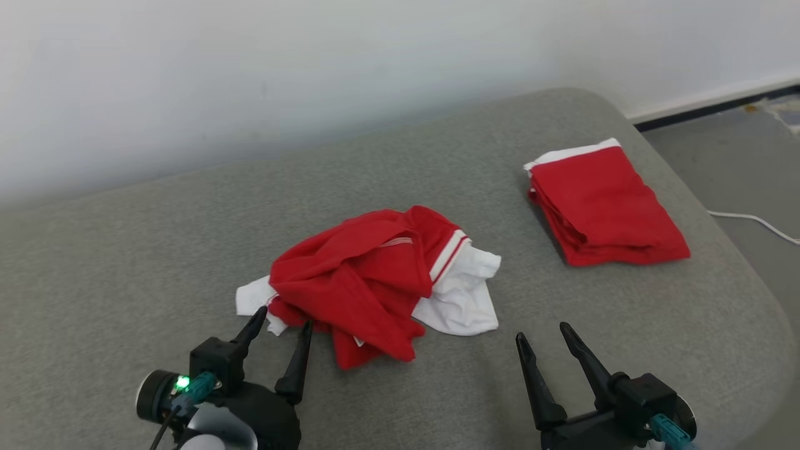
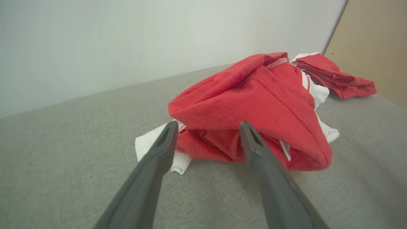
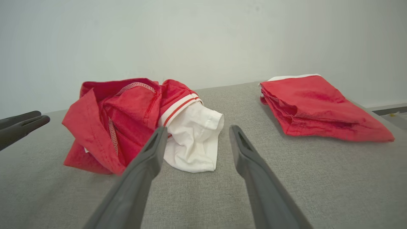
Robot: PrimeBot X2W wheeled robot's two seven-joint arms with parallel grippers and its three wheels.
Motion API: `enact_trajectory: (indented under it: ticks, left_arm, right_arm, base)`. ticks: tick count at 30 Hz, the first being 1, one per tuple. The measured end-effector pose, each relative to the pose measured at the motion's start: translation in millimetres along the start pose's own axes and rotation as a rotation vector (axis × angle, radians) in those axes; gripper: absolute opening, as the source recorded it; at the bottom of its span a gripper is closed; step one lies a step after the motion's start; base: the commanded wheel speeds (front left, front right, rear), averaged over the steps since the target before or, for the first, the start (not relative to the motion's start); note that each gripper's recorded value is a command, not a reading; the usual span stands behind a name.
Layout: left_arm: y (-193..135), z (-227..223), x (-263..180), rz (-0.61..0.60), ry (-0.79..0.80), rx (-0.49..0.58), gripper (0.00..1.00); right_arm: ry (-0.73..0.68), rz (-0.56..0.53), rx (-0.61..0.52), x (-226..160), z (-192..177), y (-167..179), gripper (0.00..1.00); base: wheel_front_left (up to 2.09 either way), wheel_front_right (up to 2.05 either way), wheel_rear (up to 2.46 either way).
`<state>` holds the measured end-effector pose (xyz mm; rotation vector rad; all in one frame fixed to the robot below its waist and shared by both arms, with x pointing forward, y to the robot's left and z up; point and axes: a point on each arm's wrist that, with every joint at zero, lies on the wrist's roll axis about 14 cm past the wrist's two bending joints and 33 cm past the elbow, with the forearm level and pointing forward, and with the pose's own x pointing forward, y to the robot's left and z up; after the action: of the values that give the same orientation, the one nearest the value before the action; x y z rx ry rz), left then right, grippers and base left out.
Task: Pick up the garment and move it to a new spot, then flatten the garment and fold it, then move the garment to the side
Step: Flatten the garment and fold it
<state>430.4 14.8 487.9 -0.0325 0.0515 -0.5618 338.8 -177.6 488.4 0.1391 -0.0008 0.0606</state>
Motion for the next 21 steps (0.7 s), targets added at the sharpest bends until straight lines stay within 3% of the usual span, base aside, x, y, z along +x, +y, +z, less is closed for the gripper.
enact_trajectory:
  ticks: [13,14,15,16,21]
  left_arm:
    - [-37,-25,44,-0.143,0.118,0.006,1.0]
    - [-38,-26,45,-0.15,0.124,0.017,0.66]
    - [-39,-26,46,-0.157,0.125,0.03,0.25]
    - [-40,-24,47,-0.162,0.12,0.035,0.0]
    - [-50,-1,53,-0.18,0.033,0.024,0.0]
  right_arm:
    - [0.02,-0.094,0.001,-10,-7,-26,1.0]
    - [0.019,-0.095,0.001,-11,-7,-26,1.0]
    - [0.018,-0.096,0.002,-11,-7,-26,1.0]
    - [0.016,-0.098,0.002,-11,-7,-27,1.0]
    - [0.006,-0.098,0.004,-13,-4,-26,1.0]
  base:
    - [0.0,0.0,0.0]
    - [0.0,0.0,0.0]
    - [0.0,0.0,0.0]
    - [0.0,0.0,0.0]
    - [0.0,0.0,0.0]
